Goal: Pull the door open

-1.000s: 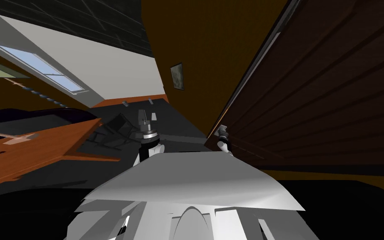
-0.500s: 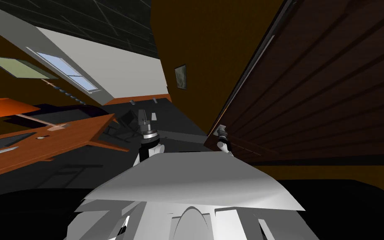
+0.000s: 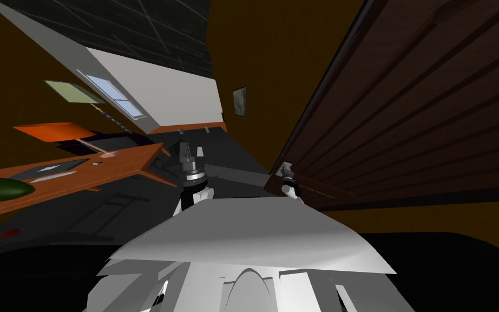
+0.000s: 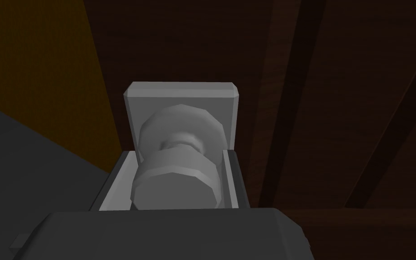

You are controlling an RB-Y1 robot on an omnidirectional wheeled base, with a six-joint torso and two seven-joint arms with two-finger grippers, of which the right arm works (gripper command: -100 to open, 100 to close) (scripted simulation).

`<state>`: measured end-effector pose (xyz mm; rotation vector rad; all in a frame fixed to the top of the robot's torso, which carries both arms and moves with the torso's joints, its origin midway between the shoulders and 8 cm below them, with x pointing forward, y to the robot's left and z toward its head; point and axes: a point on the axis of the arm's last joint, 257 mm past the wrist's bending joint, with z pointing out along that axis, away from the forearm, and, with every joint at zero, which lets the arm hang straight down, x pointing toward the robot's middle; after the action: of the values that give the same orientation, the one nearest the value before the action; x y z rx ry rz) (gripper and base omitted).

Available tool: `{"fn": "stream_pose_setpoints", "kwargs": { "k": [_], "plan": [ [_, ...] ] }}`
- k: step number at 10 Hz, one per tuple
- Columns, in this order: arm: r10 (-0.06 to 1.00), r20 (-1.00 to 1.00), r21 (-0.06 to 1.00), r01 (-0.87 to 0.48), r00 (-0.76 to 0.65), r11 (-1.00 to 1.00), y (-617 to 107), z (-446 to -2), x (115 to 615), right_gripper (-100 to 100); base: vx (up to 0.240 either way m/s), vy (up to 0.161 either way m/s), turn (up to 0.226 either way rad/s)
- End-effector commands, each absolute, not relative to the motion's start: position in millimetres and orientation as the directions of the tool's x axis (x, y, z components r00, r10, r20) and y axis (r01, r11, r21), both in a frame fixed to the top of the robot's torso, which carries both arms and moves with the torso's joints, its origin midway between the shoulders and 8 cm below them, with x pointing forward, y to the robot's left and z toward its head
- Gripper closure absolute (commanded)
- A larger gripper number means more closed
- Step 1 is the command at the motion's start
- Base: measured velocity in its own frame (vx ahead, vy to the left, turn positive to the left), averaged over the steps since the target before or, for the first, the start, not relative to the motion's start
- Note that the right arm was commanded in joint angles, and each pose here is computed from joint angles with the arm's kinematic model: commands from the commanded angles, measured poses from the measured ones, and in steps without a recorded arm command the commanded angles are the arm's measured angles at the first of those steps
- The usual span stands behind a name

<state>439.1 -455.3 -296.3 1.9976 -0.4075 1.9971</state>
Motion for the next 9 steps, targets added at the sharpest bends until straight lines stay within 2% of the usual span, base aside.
{"fn": "stream_pose_setpoints", "kwargs": {
  "k": [1,9],
  "plan": [
    [0.003,1.000,0.003,-0.394,0.001,-0.919,-455.3,-296.3,439.1,100,-0.094,-0.017,0.034],
    [0.001,1.000,0.001,-0.327,0.000,-0.945,-439.0,-296.2,433.2,100,-0.200,-0.020,0.123]
  ]
}}
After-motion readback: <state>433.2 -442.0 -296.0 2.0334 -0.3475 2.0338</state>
